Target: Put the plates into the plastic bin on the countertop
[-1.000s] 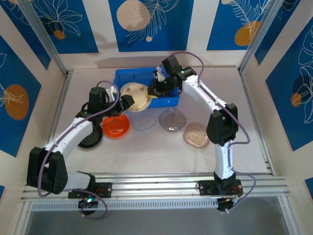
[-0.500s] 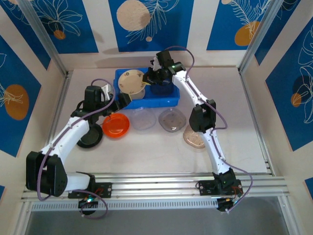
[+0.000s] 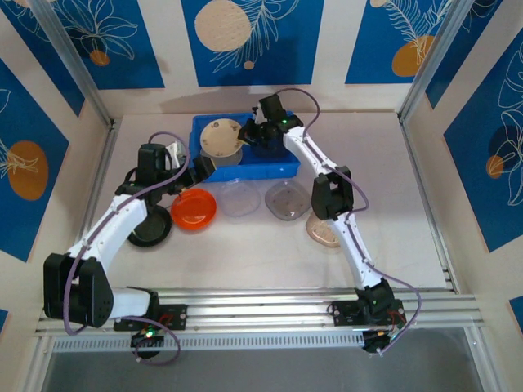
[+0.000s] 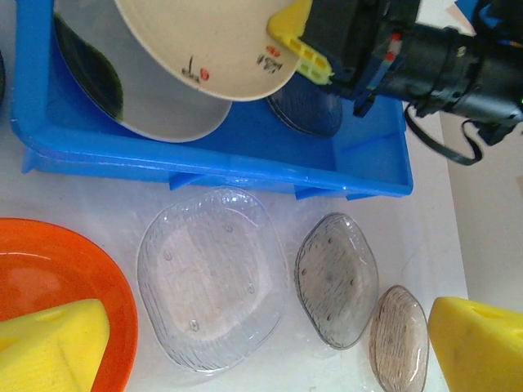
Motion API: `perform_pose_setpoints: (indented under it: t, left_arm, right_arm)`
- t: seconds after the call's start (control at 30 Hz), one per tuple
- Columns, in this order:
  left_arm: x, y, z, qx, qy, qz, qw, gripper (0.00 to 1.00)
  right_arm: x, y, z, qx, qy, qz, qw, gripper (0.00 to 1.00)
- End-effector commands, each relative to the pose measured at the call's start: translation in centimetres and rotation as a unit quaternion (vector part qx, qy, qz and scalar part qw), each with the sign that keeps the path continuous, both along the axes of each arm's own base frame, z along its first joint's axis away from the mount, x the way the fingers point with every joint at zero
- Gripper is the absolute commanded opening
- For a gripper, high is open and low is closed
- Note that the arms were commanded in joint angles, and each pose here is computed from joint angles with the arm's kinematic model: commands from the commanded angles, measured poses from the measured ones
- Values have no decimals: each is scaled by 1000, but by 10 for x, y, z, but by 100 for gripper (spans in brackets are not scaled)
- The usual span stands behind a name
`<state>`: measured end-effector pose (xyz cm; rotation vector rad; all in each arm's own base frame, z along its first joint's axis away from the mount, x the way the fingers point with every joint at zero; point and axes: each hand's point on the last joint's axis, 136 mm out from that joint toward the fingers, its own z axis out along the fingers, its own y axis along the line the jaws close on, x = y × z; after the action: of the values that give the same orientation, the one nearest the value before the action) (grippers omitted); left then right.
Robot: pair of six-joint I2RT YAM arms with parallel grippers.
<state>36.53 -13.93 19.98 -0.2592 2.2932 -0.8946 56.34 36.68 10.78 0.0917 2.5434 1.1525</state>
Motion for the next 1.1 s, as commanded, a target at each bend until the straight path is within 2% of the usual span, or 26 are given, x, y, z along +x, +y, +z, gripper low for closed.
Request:
perform_pose_setpoints:
  t: [0.0,0.2,0.43,0.7,0.83,0.93,1.07]
  left_arm:
    - [2,10,3,11,-7,6,1000,100]
    - [4,10,-4,9,3,2,1000,100]
    - [3,17,-14,23,10,5,1000,100]
    - [3,20,-16,22,10,9,1000,100]
    - [4,21,-16,23,10,9,1000,100]
    - [4,21,-17,23,11,10,1000,100]
    - [5,23,-19,30,11,10,999,100]
  right_arm:
    - [4,10,8,6,-21,0,1000,0]
    - [-1,18,-10,-6,-9,2,1000,0]
    - [-6,21,-28,-16,11,1,1000,9]
    - [-9,21,-33,-23,17,-2,1000,12]
    - [-9,22,-33,-24,18,-3,1000,18]
    - [-9,21,-30,-28,14,-3,999,29]
    - [-8,19,-23,-37,3,-6,999,39]
